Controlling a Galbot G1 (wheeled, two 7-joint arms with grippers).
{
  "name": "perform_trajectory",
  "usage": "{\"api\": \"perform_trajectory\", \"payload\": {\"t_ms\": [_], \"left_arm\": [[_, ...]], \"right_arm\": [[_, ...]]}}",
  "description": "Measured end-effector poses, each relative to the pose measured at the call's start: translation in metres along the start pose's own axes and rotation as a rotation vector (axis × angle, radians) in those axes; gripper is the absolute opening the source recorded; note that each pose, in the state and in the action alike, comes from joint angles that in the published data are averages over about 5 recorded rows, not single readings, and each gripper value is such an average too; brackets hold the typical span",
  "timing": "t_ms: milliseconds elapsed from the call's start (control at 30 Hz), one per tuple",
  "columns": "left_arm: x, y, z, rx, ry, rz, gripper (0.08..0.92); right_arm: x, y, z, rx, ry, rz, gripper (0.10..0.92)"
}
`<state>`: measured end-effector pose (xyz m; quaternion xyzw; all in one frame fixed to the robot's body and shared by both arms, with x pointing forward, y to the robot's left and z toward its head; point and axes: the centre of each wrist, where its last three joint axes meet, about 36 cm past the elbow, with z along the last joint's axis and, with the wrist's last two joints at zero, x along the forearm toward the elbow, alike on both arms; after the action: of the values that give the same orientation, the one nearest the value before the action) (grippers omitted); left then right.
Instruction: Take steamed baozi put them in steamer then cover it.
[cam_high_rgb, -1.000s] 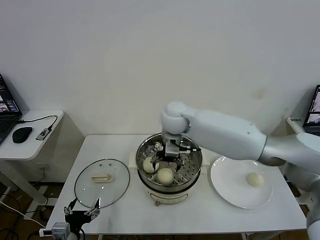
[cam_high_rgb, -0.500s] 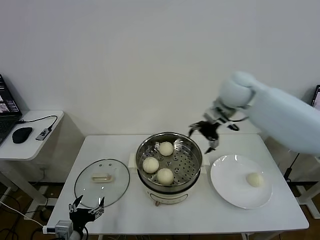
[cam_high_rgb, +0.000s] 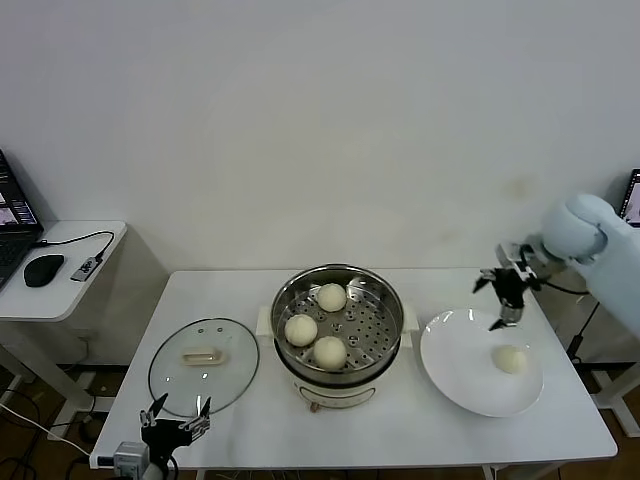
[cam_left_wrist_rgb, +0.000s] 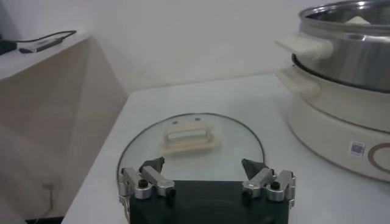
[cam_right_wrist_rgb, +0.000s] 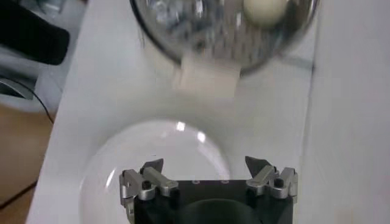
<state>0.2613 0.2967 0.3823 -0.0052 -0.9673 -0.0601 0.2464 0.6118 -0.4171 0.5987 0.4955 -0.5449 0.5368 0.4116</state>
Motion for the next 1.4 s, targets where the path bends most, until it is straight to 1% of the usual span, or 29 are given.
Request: {"api": "perform_trajectory", "payload": {"t_ms": [300,633,933,1400], "left_arm": [[-0.003,0.0,0.007,-0.002,0.022,-0.006,0.823],[-0.005,0.002,0.013,-0.003,0.042,-0.01,0.823],[-0.008,0.002,0.017,-0.003,0.052,-0.009,0.823],[-0.009,0.003,0.019,-0.002,0.057,-0.009,0.823]], "right_arm": [[-0.058,0.01,0.037,-0.016,0.067,-0.045,0.823],[-0.104,0.016,0.049,-0.027,0.096,-0.078,0.823],[-0.128,0.02,0.056,-0.035,0.118,-0.086,0.823],[-0.143,0.02,0.062,-0.045,0.146,-0.081,0.823]]}}
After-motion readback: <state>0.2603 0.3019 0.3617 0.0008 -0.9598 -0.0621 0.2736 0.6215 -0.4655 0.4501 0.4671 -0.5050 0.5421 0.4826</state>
